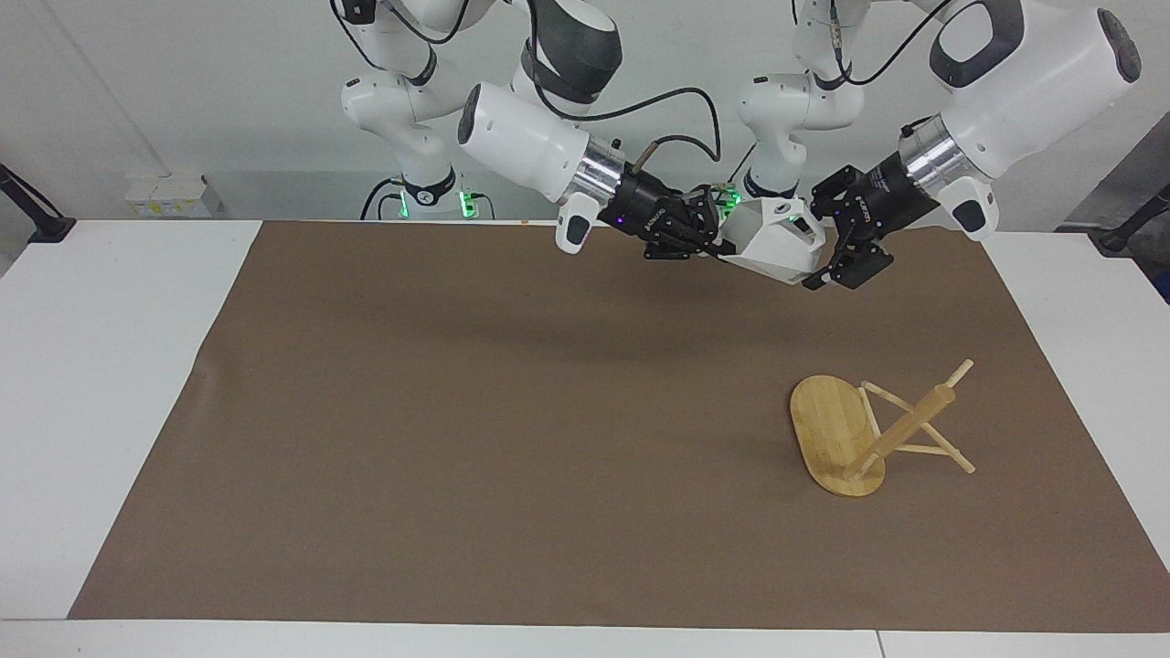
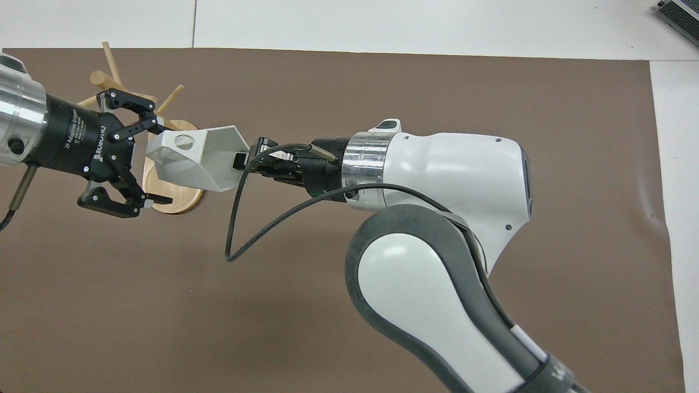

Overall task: Hang cup on rack
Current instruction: 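Hold the cup with the right gripper while the left gripper grasps it, then open the right gripper and withdraw it while the left gripper holds the cup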

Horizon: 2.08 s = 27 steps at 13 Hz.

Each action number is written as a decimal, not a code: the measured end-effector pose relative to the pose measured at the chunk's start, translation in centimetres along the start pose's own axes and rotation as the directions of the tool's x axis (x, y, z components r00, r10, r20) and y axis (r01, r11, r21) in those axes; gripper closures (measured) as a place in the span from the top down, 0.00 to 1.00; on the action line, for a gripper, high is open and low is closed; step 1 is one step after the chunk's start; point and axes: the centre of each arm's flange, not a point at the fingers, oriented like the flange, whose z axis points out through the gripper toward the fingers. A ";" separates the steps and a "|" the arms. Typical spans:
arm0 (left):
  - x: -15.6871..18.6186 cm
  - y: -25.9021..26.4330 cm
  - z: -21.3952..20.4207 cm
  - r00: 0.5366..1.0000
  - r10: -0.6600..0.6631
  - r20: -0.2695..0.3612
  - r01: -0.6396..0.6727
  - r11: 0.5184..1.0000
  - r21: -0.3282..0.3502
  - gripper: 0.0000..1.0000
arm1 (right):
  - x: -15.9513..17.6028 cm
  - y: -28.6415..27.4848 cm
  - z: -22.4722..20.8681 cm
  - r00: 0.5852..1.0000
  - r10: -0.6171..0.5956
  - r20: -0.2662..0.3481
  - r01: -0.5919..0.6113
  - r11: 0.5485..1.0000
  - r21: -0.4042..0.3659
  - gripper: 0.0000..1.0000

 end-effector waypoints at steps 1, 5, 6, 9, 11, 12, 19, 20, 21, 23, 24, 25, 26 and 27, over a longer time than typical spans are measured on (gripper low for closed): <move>-0.1 0.0 0.0 1.000 -0.002 0.001 0.002 1.000 0.002 1.00 | 0.0 0.0 0.0 1.000 0.000 0.000 0.000 1.000 0.000 0.04; -0.4 -0.2 0.5 1.000 -0.017 0.002 0.017 1.000 0.011 1.00 | 0.0 0.3 0.1 1.000 0.004 0.002 -0.004 1.000 -0.004 0.04; -0.4 -0.2 0.7 1.000 -0.018 0.002 0.018 1.000 0.015 1.00 | 0.0 0.4 0.2 1.000 0.005 0.002 -0.005 1.000 -0.005 0.04; -0.3 -0.1 0.8 1.000 -0.028 0.002 0.028 1.000 0.011 0.88 | -0.2 0.5 0.4 1.000 0.007 0.012 -0.006 1.000 -0.009 0.04; -0.2 0.0 0.8 0.999 -0.033 0.004 0.033 0.999 0.001 0.68 | -0.3 0.6 0.4 1.000 0.007 0.021 -0.006 1.000 -0.011 0.04; -0.2 -0.1 0.8 0.999 -0.033 0.004 0.033 0.999 0.001 0.68 | -0.3 0.6 0.4 1.000 0.007 0.022 -0.006 1.000 -0.012 0.04; 0.0 -0.4 0.5 0.996 -0.091 0.006 0.091 0.996 -0.011 0.68 | 0.0 0.6 0.1 1.000 0.007 -0.001 -0.007 1.000 -0.008 0.22; 0.2 -0.3 0.4 0.991 -0.131 0.010 0.131 0.991 -0.032 0.68 | 0.3 0.6 0.0 1.000 0.008 -0.017 -0.008 1.000 -0.007 0.35; 0.4 -0.1 0.4 0.987 -0.160 0.015 0.161 0.985 -0.058 0.68 | 0.4 0.6 -0.1 0.999 0.008 -0.033 -0.008 1.000 -0.005 0.48; 1.3 0.4 0.8 0.975 -0.221 0.028 0.223 0.969 -0.103 0.68 | 0.6 0.8 -0.2 0.999 0.010 -0.053 -0.010 1.000 -0.004 0.70; 1.9 0.6 1.2 0.965 -0.260 0.037 0.263 0.956 -0.127 0.68 | 0.8 1.0 -0.3 0.998 0.014 -0.059 -0.014 1.000 -0.006 0.82; 2.5 0.7 1.7 0.953 -0.299 0.045 0.302 0.942 -0.147 0.68 | 1.2 1.4 -0.6 0.998 0.020 -0.067 -0.021 1.000 -0.010 0.95; 3.1 1.0 2.1 0.939 -0.339 0.052 0.343 0.924 -0.169 0.68 | 1.9 2.3 -1.0 0.996 0.027 -0.079 -0.029 0.999 -0.023 1.00; 3.7 1.2 2.6 0.924 -0.378 0.059 0.382 0.904 -0.192 0.68 | 2.8 3.6 -1.6 0.995 0.017 -0.095 -0.023 0.998 -0.058 1.00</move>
